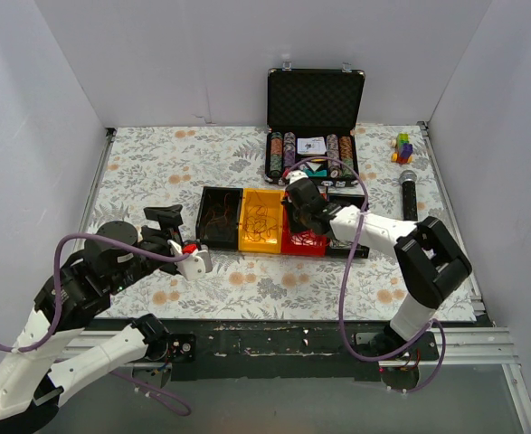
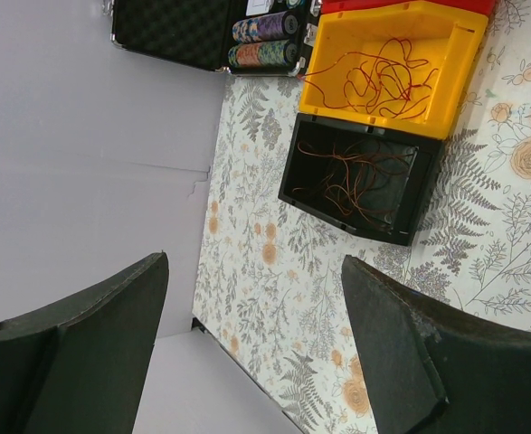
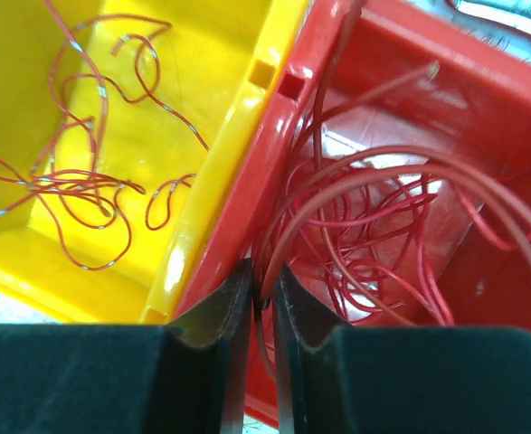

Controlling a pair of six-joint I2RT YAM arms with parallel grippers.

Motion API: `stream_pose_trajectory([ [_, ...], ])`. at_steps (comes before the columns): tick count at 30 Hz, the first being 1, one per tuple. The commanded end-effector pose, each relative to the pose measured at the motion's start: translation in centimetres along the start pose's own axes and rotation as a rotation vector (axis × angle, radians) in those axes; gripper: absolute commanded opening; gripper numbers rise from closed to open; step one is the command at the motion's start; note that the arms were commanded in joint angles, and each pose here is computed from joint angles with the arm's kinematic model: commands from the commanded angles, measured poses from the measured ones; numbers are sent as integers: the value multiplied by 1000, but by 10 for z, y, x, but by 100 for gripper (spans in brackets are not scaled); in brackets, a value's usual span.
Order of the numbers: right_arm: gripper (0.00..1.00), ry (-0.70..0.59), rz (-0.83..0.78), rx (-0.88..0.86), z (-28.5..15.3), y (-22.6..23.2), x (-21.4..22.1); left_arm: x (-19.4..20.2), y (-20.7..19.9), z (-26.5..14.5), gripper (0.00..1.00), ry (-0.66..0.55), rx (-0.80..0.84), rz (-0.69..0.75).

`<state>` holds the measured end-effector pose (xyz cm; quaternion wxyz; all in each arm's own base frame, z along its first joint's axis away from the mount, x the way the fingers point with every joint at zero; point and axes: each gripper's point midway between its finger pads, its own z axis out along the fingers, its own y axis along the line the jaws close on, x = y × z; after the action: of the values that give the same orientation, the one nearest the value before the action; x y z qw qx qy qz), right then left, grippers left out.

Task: Untangle the cables

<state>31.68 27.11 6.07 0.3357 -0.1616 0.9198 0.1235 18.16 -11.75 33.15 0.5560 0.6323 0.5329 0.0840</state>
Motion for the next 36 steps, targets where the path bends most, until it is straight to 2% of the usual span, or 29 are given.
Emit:
stream_pose_trajectory([
  [1,28,-168,-9,-68,-43,17,-70,-3,1,2,77,-13,3,5],
  [3,41,-194,-19,-74,-56,20,-83,-3,1,2,77,-13,3,4],
  [6,48,-196,-18,-62,-66,17,-89,-4,3,0,77,-16,-4,4],
  [14,49,-208,9,23,-86,-3,-82,-5,5,-2,77,-21,-8,3],
  [18,49,-176,25,111,-90,-23,-62,-5,5,-2,77,-20,-7,3],
  [23,48,-172,39,110,-92,-30,-42,-6,3,0,77,-28,-4,-12],
  [25,48,-178,41,74,-94,-25,-40,-9,3,2,79,-41,-9,-58],
  [28,49,-222,29,6,-102,-16,-43,-13,0,11,88,-55,-13,-198],
  [29,56,-237,23,-16,-106,-14,-43,-13,-4,15,91,-53,-4,-243],
  [30,67,-256,21,-48,-110,-9,-45,-14,-4,19,95,-51,-9,-279],
  [32,79,-284,17,-80,-117,-5,-48,-13,-1,30,98,-26,-30,-385],
  [34,85,-271,15,-78,-119,-6,-47,-14,7,41,98,5,-57,-481],
  [36,86,-252,16,-67,-121,-7,-44,-17,16,55,98,31,-88,-575],
])
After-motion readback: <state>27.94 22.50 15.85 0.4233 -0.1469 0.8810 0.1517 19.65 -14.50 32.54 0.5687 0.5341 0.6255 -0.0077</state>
